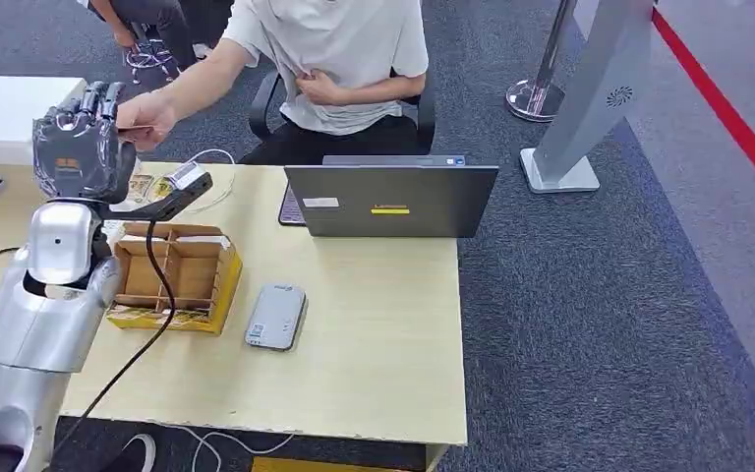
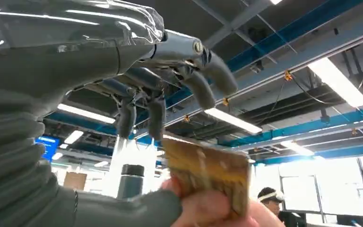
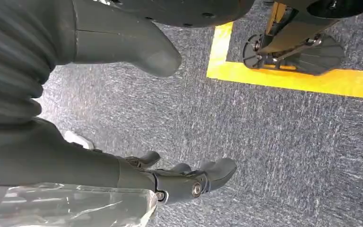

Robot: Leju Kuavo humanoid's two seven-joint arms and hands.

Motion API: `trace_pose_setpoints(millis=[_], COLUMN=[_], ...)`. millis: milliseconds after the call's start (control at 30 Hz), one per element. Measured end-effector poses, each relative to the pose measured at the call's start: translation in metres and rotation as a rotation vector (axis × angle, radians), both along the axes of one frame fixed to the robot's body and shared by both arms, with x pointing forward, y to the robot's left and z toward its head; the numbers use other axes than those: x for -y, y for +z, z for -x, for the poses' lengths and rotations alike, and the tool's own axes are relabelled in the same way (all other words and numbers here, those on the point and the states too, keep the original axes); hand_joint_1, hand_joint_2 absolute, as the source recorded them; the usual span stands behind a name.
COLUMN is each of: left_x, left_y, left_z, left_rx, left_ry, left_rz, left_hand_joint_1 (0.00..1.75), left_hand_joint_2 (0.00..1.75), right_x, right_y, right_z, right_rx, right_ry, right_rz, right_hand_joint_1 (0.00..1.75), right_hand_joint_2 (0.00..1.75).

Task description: Pass the card to the sensor for recognition and then transmit it.

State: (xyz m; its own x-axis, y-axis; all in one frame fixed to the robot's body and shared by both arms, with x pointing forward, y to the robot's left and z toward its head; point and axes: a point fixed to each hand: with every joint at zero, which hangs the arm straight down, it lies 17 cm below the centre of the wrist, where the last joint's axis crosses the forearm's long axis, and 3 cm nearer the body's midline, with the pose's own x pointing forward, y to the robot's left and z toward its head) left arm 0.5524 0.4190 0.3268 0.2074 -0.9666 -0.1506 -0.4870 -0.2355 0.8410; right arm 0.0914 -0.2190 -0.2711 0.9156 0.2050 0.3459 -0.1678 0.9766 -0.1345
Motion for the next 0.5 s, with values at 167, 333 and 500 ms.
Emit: trace_pose_setpoints(millis=[167, 333, 500], left_x=[0.018, 0.065, 0.133], left_y=[-0.019, -0.040, -0.066], left_z=[0.010, 0.048, 0.128], left_rx=[-0.017, -0.004, 0.042], left_ry=[-0.074, -0.213, -0.401], left_rz=[0.036, 0.074, 0.071], left_hand_joint_1=[0.00, 0.00, 0.00], left_hand_joint_2=[1.75, 1.75, 1.75], right_x=[0.001, 0.002, -0.002], right_y=[0.000, -0.001, -0.001], right_z=[0.001, 0.003, 0.009], right_rx=[-0.004, -0.013, -0.024], right_ry=[-0.008, -0.032, -0.089], right_rz=[0.000, -0.001, -0.008], right_hand_joint_1=[0.00, 0.00, 0.00], right_hand_joint_2=[1.75, 1.75, 1.75])
